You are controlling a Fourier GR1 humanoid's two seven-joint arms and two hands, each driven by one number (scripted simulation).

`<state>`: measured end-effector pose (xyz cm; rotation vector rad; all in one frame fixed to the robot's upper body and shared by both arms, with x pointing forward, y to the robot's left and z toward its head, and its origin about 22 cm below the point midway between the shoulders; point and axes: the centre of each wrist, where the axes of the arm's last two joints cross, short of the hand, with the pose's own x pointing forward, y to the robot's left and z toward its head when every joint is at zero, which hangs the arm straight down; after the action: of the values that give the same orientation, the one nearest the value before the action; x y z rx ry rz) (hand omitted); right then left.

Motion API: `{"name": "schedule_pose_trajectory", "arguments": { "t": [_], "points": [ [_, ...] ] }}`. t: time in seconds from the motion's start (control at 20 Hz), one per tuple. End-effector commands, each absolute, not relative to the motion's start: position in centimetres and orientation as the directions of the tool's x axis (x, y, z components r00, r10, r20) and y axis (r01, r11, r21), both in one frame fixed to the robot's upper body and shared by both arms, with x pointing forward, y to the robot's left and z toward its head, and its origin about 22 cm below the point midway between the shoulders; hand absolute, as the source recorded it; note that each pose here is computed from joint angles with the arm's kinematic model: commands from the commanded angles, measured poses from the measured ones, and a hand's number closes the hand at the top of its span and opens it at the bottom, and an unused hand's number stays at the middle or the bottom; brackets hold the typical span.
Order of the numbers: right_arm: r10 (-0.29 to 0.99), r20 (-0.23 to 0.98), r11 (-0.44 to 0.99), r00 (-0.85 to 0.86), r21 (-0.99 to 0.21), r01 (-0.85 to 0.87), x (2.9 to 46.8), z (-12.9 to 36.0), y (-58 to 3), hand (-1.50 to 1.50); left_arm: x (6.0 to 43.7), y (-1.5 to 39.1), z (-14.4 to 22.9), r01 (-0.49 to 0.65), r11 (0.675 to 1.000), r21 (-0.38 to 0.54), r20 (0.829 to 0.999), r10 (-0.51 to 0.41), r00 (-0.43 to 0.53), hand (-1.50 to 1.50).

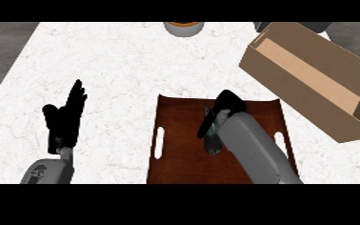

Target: Pick the eggplant from the tray and place it in the cardboard box

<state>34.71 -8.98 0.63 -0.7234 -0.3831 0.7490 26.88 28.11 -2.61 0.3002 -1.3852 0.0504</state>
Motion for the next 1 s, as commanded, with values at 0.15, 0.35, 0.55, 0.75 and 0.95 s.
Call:
{"name": "schedule_pose_trajectory", "arguments": {
  "t": [0.15,0.35,0.55,0.75,0.95],
  "points": [
    [0.646,-0.035,0.514,0.762,-0.719,-0.469,33.7,0.0,-8.1,-1.50,26.9,28.5,-2.2,-0.203,0.965,0.166,0.972,-0.126,0.196,0.00],
    [0.684,-0.006,0.512,0.730,-0.708,-0.486,33.8,-0.1,-7.1,1.50,26.2,27.0,-3.7,-0.204,0.964,0.171,0.973,-0.132,0.189,0.00],
    [0.722,0.021,0.428,0.691,-0.799,-0.423,34.8,-0.5,-9.0,1.50,24.2,27.7,-4.3,-0.223,0.959,0.177,0.974,-0.138,0.178,0.00],
    [0.724,0.020,0.407,0.689,-0.819,-0.404,35.2,-0.4,-7.4,1.50,26.5,27.9,-1.9,-0.214,0.960,0.182,0.970,-0.141,0.196,0.00],
    [0.874,0.144,0.339,0.464,-0.865,-0.370,31.0,-0.9,-5.9,1.50,25.0,28.0,-3.3,-0.231,0.956,0.183,0.972,-0.141,0.185,0.00]
  ]
}}
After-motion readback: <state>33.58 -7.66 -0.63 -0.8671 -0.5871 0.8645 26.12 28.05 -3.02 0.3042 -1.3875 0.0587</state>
